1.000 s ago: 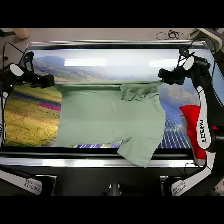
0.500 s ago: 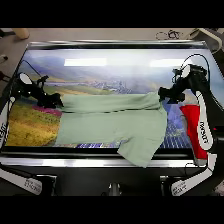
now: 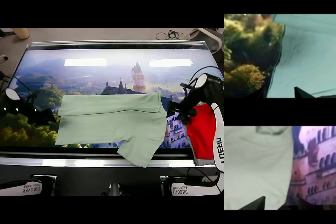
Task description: Fold the shirts.
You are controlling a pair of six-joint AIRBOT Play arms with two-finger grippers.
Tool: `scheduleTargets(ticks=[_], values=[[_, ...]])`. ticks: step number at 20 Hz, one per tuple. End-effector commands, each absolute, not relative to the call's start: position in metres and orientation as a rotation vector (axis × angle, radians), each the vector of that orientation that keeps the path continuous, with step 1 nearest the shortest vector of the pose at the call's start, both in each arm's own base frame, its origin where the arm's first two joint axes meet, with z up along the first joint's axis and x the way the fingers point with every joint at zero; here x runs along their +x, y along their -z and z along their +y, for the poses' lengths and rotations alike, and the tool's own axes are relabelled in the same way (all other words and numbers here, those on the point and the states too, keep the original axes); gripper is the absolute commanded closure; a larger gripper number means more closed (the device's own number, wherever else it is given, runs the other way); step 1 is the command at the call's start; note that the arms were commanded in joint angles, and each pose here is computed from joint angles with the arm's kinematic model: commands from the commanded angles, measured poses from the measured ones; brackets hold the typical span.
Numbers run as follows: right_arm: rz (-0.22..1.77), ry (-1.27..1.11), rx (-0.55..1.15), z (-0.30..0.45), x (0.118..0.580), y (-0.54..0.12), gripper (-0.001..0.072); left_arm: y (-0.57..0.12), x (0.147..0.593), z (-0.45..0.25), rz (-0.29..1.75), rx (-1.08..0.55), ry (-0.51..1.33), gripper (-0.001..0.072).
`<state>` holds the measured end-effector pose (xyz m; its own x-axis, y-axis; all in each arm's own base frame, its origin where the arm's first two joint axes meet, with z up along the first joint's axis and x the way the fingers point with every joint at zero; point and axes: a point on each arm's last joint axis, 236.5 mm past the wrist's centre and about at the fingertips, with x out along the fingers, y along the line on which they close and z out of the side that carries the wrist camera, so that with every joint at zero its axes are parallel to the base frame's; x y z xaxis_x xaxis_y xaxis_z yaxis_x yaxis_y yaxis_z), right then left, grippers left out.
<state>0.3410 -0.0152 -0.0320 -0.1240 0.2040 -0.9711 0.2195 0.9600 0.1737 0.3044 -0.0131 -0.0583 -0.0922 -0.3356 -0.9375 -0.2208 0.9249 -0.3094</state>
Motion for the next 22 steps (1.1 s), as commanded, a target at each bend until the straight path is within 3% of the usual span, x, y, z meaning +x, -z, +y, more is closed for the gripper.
scheduleTargets(ticks=[1,9,10,11,12,13,17,22], values=[[1.749,-0.026,0.36,-0.004,0.307,0.045,0.0273,0.097,0.247,-0.023,1.744,-0.463,0.076,0.0232],[1.741,-0.031,0.352,-0.004,0.306,0.047,0.0273,0.115,0.236,-0.038,1.75,-0.503,0.094,0.0232],[1.742,-0.033,0.352,-0.004,0.306,0.048,0.0272,0.117,0.238,-0.04,1.745,-0.5,0.088,0.0272],[1.747,-0.056,0.343,-0.002,0.301,0.049,0.0262,0.119,0.241,-0.042,1.737,-0.507,0.067,0.0483],[1.759,-0.066,0.344,0.001,0.291,0.054,0.0244,0.119,0.243,-0.045,1.726,-0.503,0.066,0.0617],[1.774,-0.07,0.353,0.005,0.276,0.06,0.0243,0.12,0.244,-0.048,1.723,-0.489,0.075,0.0668],[1.787,-0.123,0.454,0.038,0.216,0.089,0.0224,0.117,0.248,-0.051,1.702,-0.463,0.095,0.0678],[1.745,-0.111,0.56,0.056,0.206,0.113,0.0287,0.109,0.251,-0.051,1.671,-0.455,0.099,0.0678]])
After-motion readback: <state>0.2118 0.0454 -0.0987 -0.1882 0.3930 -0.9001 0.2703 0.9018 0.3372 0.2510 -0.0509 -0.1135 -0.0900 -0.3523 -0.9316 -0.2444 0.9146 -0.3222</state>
